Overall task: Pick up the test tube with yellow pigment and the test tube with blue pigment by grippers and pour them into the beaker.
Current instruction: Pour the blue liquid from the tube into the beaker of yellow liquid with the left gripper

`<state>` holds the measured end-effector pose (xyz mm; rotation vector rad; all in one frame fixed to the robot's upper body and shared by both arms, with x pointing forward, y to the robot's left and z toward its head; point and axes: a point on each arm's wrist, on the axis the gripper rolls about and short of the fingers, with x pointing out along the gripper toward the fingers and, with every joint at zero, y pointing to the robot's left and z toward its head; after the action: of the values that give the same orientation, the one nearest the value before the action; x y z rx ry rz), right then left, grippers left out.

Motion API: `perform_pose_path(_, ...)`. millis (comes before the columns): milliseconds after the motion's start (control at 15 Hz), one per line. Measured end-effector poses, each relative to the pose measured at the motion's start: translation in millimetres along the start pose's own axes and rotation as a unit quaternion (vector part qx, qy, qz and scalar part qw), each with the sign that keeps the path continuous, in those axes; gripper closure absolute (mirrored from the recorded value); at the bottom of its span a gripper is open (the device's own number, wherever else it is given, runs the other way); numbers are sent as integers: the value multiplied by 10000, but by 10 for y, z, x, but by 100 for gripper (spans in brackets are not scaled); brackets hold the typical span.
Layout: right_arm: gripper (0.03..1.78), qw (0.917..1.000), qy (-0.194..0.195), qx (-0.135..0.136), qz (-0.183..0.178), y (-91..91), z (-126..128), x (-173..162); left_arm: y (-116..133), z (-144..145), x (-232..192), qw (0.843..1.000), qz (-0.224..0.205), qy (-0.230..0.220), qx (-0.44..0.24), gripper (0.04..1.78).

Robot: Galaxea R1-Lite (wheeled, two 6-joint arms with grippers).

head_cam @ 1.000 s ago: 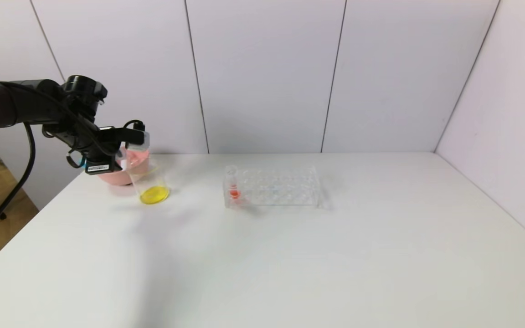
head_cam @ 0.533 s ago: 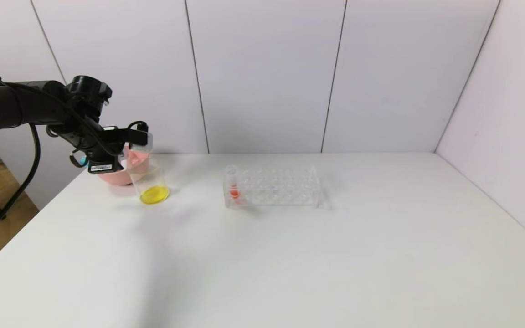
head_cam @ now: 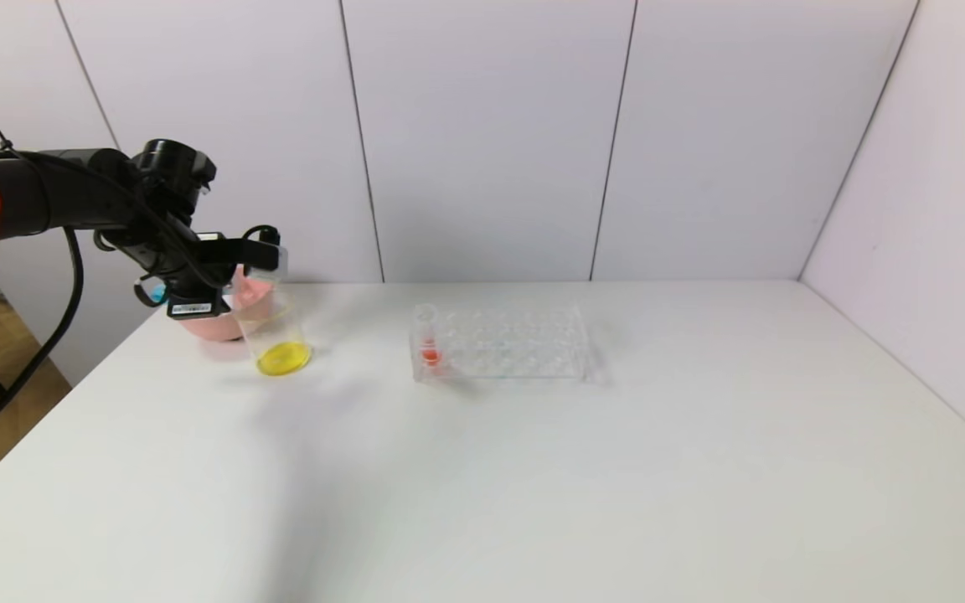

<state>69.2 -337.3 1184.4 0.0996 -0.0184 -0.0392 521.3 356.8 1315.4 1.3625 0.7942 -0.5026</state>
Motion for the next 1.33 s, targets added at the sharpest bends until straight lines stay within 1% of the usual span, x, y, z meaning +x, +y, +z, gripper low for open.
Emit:
perform_pose_path(400, 10, 10000, 0, -2, 0, 0, 0, 0, -10, 24, 1, 9997, 9, 243, 52, 127)
perform_pose_path(600, 10, 10000, 0, 0, 0, 0, 0, 0, -10, 30, 0, 9990, 27, 385, 228, 127)
perform_pose_path(1333, 10, 10000, 0, 0, 0, 0, 0, 0, -14, 63, -5, 9987, 40, 437, 275, 127)
